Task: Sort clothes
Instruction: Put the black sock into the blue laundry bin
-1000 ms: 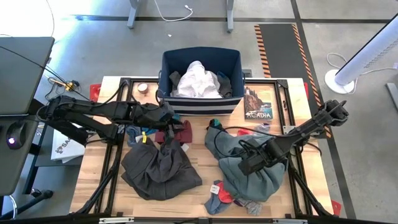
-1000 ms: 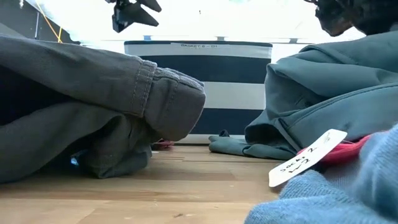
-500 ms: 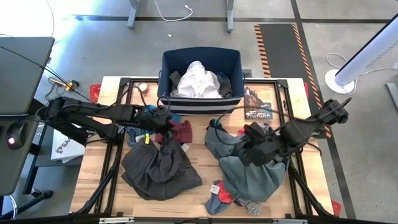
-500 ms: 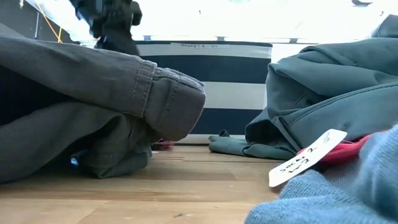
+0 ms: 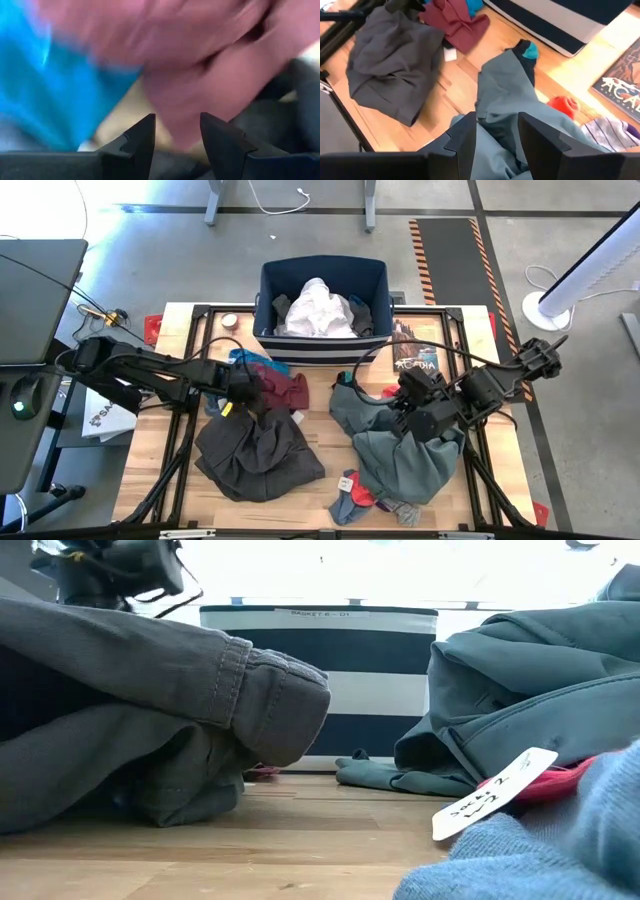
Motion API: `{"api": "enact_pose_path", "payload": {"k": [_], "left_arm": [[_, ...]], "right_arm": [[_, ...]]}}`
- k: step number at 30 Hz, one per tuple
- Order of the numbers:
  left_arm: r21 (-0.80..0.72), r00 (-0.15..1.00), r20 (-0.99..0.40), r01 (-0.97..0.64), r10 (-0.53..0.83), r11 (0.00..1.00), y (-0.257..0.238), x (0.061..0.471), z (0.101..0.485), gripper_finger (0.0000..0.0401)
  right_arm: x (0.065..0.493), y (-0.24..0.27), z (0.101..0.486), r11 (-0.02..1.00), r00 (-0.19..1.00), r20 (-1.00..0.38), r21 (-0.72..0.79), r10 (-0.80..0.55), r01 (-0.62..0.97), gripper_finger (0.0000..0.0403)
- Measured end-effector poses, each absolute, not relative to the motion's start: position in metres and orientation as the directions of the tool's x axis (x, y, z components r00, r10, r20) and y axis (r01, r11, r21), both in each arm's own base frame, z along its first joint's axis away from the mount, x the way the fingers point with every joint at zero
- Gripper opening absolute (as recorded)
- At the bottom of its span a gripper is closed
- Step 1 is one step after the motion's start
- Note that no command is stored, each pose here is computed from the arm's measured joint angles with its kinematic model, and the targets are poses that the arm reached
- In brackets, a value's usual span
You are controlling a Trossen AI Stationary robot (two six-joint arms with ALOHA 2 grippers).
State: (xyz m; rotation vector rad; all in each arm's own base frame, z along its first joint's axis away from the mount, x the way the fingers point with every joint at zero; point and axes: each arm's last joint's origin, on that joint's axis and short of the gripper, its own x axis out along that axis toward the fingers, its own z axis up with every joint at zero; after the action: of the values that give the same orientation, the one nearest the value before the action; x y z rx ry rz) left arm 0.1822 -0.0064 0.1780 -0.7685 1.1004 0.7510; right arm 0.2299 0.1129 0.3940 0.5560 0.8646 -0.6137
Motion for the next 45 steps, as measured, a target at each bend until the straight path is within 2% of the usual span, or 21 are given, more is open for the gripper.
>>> {"api": "enact_pose_path", "payload": {"k": [4, 11, 18, 23, 27, 30, 33, 35, 45], "left_arm": [[-0.151, 0.241, -0.96, -0.875, 0.144, 0.46, -0.011, 0.176, 0.171, 0.0152], [-0.162, 0.256, -0.954, -0.875, 0.154, 0.456, -0.01, 0.175, 0.165, 0.0152], [-0.246, 0.384, -0.91, -0.804, 0.157, 0.542, -0.011, 0.19, 0.168, 0.0152], [-0.161, 0.3, -0.932, -0.843, 0.202, 0.513, -0.003, 0.191, 0.157, 0.0152], [-0.121, 0.27, -0.942, -0.829, 0.202, 0.546, 0.002, 0.199, 0.146, 0.0149], [-0.12, 0.261, -0.948, -0.825, 0.183, 0.553, 0.004, 0.202, 0.142, 0.0119], [-0.131, 0.284, -0.941, -0.807, 0.183, 0.575, 0.002, 0.202, 0.148, 0.0044], [-0.155, 0.333, -0.92, -0.793, 0.206, 0.59, 0.0, 0.203, 0.158, 0.0015], [-0.288, 0.543, -0.771, -0.764, 0.334, 0.577, 0.002, 0.176, 0.23, 0.0004]], "right_arm": [[0.229, 0.111, 0.393, 0.696, 0.487, -0.829, 0.178, -0.275, 0.695, 0.0142], [0.23, 0.101, 0.392, 0.691, 0.449, -0.838, 0.126, -0.309, 0.712, 0.0142], [0.233, 0.093, 0.392, 0.701, 0.437, -0.84, 0.099, -0.322, 0.706, 0.0142], [0.235, 0.089, 0.392, 0.7, 0.426, -0.849, 0.097, -0.314, 0.708, 0.0142], [0.236, 0.086, 0.392, 0.703, 0.42, -0.853, 0.092, -0.31, 0.705, 0.0142], [0.237, 0.085, 0.391, 0.699, 0.416, -0.856, 0.094, -0.306, 0.709, 0.0142], [0.237, 0.085, 0.391, 0.698, 0.416, -0.856, 0.094, -0.307, 0.71, 0.0142], [0.237, 0.085, 0.391, 0.699, 0.416, -0.856, 0.094, -0.306, 0.709, 0.0142], [0.237, 0.085, 0.391, 0.699, 0.415, -0.857, 0.094, -0.306, 0.709, 0.0142]]}}
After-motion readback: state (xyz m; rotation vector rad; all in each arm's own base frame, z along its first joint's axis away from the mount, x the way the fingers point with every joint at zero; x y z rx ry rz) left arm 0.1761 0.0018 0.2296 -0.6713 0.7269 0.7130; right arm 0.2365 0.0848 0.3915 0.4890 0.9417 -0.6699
